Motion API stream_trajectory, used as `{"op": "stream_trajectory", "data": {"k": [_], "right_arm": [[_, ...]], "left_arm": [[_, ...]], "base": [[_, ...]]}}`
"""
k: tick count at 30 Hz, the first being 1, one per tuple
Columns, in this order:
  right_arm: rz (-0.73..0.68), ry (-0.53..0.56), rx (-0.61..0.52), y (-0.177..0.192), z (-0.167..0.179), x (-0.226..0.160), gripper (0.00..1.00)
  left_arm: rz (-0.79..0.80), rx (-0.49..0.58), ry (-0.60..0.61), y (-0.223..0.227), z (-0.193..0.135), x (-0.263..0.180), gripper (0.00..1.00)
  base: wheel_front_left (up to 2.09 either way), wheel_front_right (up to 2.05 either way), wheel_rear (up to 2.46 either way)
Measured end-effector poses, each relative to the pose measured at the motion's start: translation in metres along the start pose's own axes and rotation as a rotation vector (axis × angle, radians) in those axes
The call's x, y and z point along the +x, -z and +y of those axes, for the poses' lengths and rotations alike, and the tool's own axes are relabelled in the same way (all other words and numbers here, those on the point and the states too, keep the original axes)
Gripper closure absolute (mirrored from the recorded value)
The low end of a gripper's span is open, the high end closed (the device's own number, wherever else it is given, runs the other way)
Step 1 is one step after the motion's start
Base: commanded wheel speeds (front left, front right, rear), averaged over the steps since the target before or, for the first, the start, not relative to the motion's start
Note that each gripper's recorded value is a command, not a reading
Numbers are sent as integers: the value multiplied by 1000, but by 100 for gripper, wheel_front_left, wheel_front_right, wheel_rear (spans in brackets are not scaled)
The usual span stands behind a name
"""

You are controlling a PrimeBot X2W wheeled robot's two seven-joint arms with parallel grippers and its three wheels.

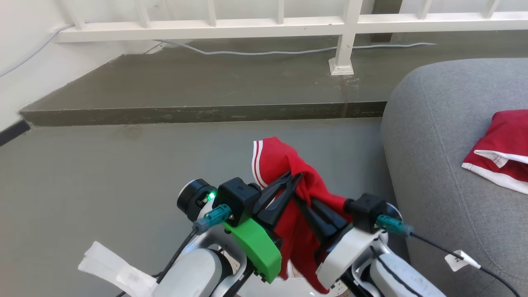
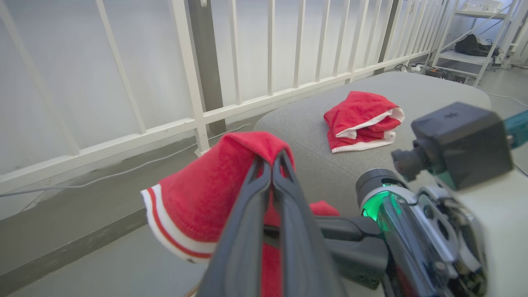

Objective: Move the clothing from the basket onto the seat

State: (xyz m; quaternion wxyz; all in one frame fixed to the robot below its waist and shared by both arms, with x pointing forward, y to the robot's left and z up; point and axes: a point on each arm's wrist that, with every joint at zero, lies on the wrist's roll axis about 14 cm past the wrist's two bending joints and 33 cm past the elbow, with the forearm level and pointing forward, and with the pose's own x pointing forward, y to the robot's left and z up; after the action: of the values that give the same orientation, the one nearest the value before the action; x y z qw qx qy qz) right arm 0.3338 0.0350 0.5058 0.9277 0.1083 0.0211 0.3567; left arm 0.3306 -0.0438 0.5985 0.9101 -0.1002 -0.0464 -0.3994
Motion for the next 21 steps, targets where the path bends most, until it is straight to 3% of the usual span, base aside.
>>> {"op": "stream_trajectory", "data": {"k": [9, 21], "right_arm": [[-39, 86, -11, -13, -31, -1, 100], [-83, 379, -65, -32, -122, -35, 100]], "left_arm": [[-25, 9, -13, -8, 4, 1, 0], [59, -4, 87, 21, -19, 4, 0]], "base": [[0, 0, 0], [0, 0, 0]]}}
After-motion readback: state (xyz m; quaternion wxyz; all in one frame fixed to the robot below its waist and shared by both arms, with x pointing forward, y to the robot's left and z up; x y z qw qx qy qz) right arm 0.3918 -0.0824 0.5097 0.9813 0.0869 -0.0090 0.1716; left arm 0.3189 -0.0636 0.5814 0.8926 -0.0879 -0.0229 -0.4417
